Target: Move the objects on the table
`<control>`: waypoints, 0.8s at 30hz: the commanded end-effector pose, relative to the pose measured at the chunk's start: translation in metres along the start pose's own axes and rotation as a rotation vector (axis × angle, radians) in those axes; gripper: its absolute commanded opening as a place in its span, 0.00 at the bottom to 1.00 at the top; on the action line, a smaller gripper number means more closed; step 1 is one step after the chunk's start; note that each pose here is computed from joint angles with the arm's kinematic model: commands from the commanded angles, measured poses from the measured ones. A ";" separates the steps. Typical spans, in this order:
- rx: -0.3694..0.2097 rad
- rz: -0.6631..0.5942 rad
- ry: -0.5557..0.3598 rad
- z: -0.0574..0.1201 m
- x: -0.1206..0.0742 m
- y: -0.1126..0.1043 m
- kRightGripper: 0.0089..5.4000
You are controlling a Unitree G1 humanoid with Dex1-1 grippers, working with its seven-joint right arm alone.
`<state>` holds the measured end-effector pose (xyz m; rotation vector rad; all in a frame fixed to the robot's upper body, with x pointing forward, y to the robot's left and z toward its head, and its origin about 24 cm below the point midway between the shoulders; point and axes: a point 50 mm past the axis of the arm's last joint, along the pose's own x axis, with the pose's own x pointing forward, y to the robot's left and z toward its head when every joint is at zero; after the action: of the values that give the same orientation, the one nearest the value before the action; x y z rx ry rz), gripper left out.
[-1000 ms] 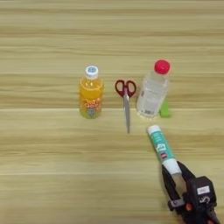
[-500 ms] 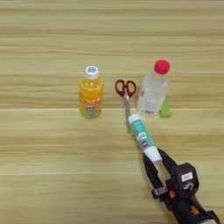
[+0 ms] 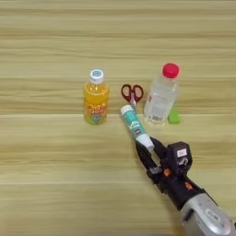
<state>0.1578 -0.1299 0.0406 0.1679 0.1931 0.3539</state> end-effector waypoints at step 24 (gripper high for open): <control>-0.038 0.008 0.005 -0.001 0.050 -0.002 0.32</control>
<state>0.1957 -0.1166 0.0177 0.1425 0.2730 0.3651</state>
